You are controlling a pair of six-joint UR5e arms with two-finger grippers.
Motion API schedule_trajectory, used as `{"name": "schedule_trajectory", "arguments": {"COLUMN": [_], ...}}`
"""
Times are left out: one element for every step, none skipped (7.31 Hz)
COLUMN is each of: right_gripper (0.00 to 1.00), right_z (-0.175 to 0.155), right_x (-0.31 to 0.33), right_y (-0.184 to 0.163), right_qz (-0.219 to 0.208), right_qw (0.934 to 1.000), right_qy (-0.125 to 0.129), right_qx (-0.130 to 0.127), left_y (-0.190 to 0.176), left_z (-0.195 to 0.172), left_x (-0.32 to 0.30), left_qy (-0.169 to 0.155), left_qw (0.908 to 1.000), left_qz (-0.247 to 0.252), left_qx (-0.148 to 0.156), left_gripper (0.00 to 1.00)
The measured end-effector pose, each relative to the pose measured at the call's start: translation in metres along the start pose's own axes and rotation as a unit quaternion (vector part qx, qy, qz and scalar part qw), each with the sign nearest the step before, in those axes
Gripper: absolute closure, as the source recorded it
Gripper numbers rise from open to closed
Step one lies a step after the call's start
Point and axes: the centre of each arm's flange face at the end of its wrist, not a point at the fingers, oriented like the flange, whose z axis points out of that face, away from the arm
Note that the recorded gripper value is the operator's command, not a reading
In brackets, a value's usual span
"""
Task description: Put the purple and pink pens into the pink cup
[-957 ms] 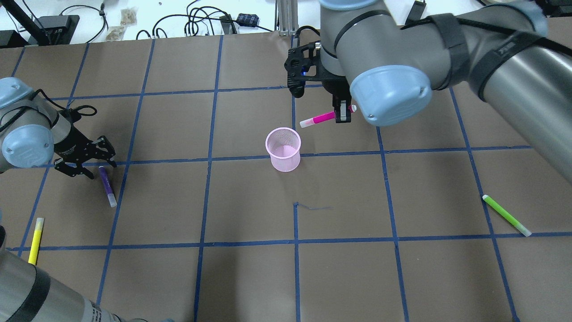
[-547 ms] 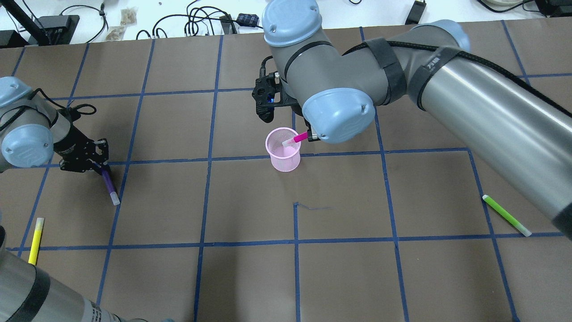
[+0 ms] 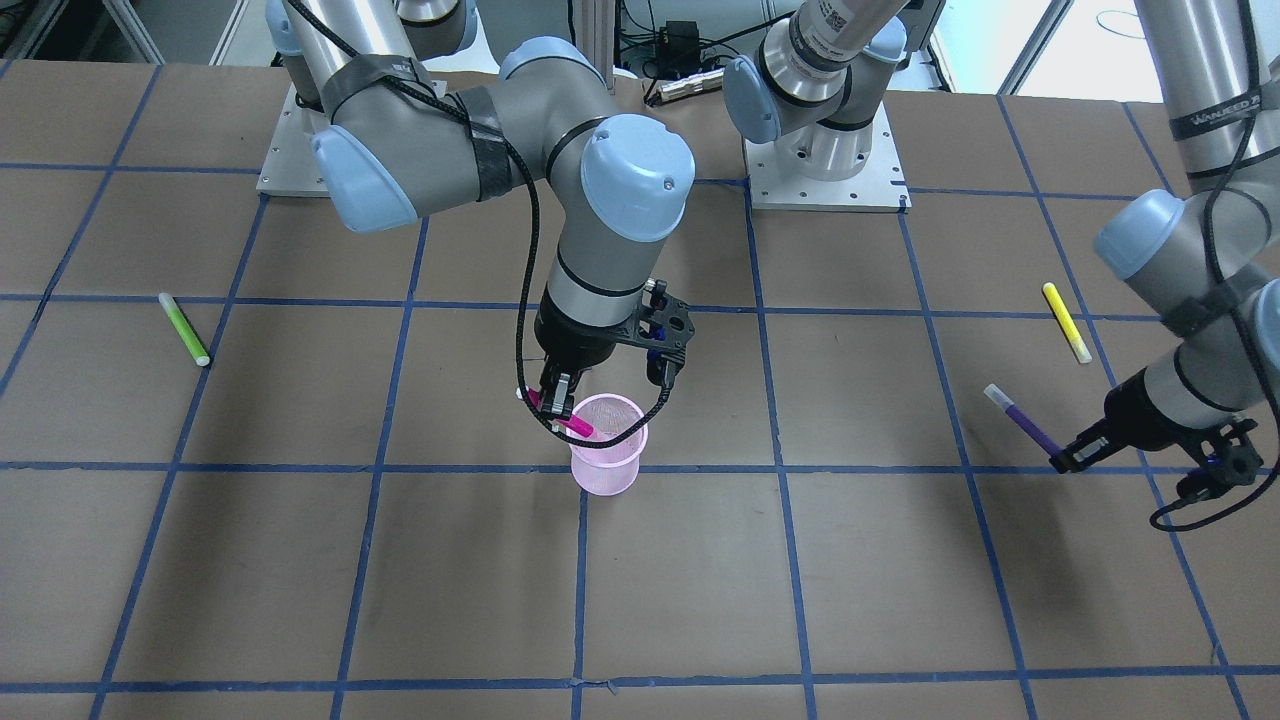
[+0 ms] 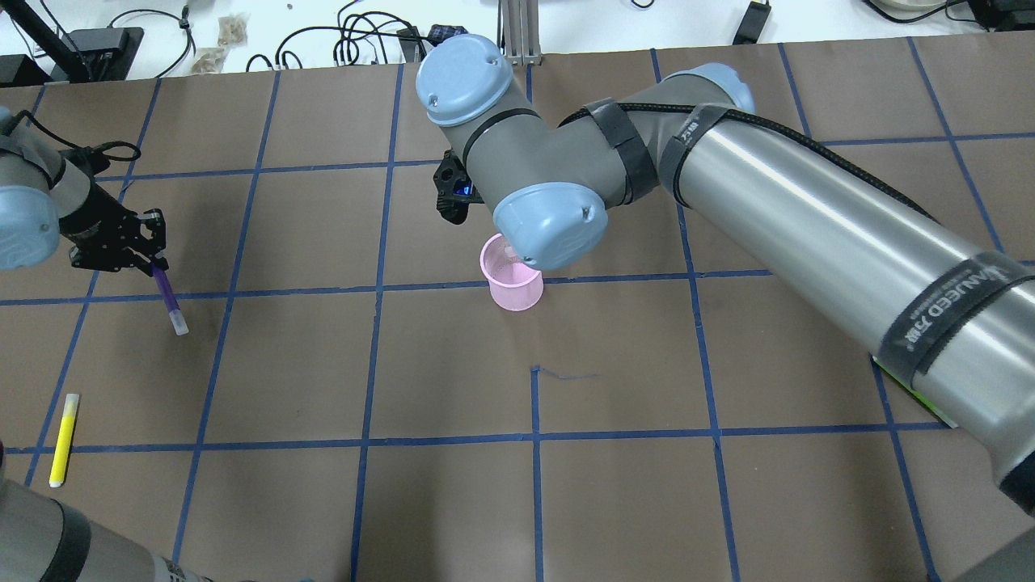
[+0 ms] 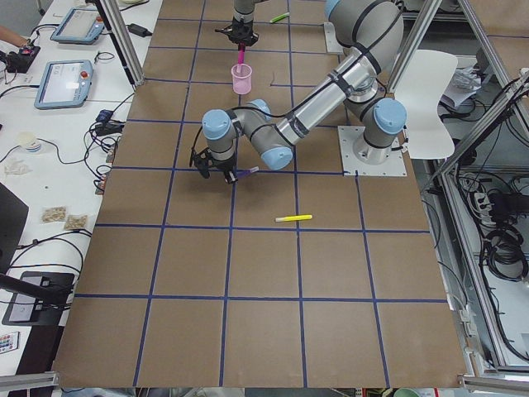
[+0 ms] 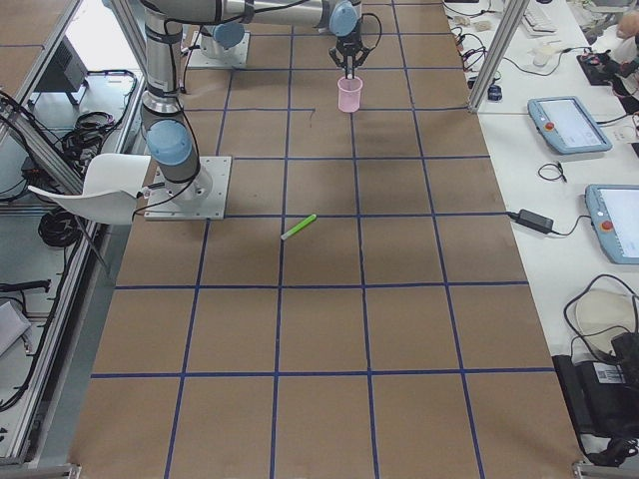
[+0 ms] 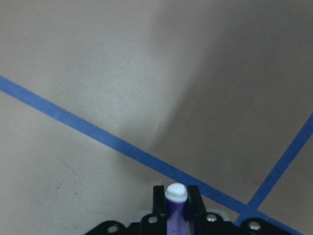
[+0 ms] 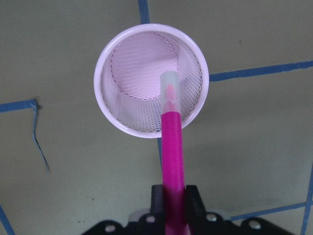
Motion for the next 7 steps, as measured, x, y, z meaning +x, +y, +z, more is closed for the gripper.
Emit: {"name": "schedule_trajectory", "arguments": {"right_gripper": [0.94,0.15,0.00,0.00,0.00,0.00,0.00], "right_z": [0.004,0.007,0.010,0.011,0.011,0.007,-0.004], "right_x": [-0.001,-0.002,-0.002,-0.001,0.000,0.003,0.009], "right_y": [-0.005,-0.009,-0.011,-0.012,-0.011,-0.006,0.005], "right_qz": [-0.001,-0.002,-0.002,-0.002,-0.001,0.003,0.012], "right_qw": [1.0000,1.0000,1.0000,1.0000,1.0000,1.0000,0.9998], "right_qy": [0.000,-0.001,-0.002,-0.003,-0.004,-0.003,0.002], "right_qx": [0.000,0.001,0.003,0.005,0.007,0.009,0.013], "left_y": [-0.001,0.003,0.008,0.012,0.015,0.016,0.018], "left_z": [-0.019,-0.034,-0.044,-0.050,-0.055,-0.059,-0.067], "left_x": [0.006,0.019,0.032,0.039,0.043,0.045,0.047], "left_qy": [0.000,-0.002,-0.003,-0.004,-0.004,-0.003,-0.003], "left_qw": [0.9999,0.9997,0.9994,0.9992,0.9991,0.9989,0.9986], "left_qz": [0.006,0.017,0.027,0.032,0.035,0.036,0.039], "left_qx": [0.009,0.016,0.020,0.023,0.025,0.029,0.036], "left_gripper": [1.00,1.00,1.00,1.00,1.00,1.00,1.00]}}
